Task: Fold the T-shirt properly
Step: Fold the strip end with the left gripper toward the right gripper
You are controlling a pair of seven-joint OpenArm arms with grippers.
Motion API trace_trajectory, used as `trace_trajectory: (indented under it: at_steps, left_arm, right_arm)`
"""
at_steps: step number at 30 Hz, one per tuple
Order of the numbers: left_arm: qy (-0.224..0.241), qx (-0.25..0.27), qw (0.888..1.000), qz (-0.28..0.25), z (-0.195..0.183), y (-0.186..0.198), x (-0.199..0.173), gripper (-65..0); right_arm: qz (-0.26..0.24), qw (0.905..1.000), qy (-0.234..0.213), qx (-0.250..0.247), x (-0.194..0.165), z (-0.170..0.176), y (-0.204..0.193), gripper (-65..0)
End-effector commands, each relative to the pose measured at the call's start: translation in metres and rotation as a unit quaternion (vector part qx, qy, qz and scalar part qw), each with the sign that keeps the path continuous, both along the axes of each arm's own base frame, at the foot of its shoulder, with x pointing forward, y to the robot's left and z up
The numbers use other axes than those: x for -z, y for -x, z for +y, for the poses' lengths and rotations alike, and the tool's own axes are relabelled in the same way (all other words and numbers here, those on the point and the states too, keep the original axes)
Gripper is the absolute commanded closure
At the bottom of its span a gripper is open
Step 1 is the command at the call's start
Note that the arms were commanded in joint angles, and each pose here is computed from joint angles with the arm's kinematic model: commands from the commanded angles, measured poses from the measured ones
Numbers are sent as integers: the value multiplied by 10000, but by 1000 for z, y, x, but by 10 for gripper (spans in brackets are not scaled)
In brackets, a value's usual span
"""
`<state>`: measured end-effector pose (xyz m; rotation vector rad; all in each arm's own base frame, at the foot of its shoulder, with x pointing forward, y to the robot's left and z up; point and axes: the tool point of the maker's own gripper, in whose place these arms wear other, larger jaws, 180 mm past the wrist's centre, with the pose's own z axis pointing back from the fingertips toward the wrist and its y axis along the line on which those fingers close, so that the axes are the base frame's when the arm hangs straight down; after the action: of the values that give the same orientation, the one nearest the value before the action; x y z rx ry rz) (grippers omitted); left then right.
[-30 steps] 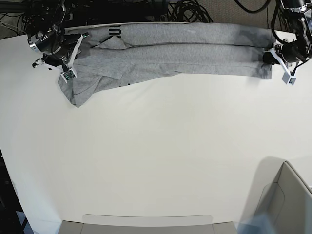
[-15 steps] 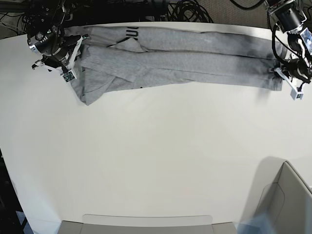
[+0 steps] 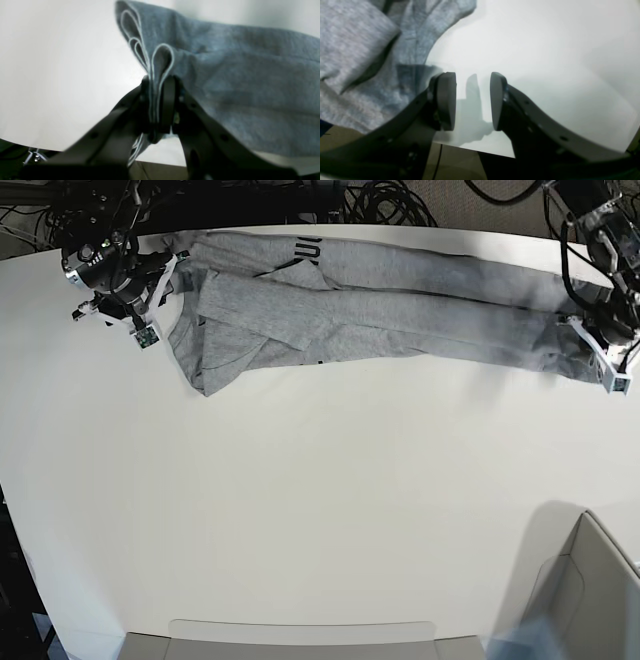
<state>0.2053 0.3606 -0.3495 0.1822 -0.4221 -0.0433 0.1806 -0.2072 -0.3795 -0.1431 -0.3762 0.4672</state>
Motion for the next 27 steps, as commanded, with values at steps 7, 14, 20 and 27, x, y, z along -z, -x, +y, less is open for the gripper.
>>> trace_trajectory:
  at_steps: [7,14,20,27]
  left_arm:
    - [-68,198,9997,-141,-27,14,-6,-17]
    - [53,850,9958,-343,-75,-3,-11,-17]
    - [465,1317,9895,-362,-125,-10,0,-17]
    - [898,1634,9820,-314,-170,-10,11,-17]
  right_arm:
    - [-142,9999,45,-88,-7,0,-5,-229]
    - [-144,9999,30,-87,-7,1,-6,-229]
    - [-144,9999,30,-87,-7,1,-6,-229]
    - [-153,9999,-55,-44,-6,4,-5,-229]
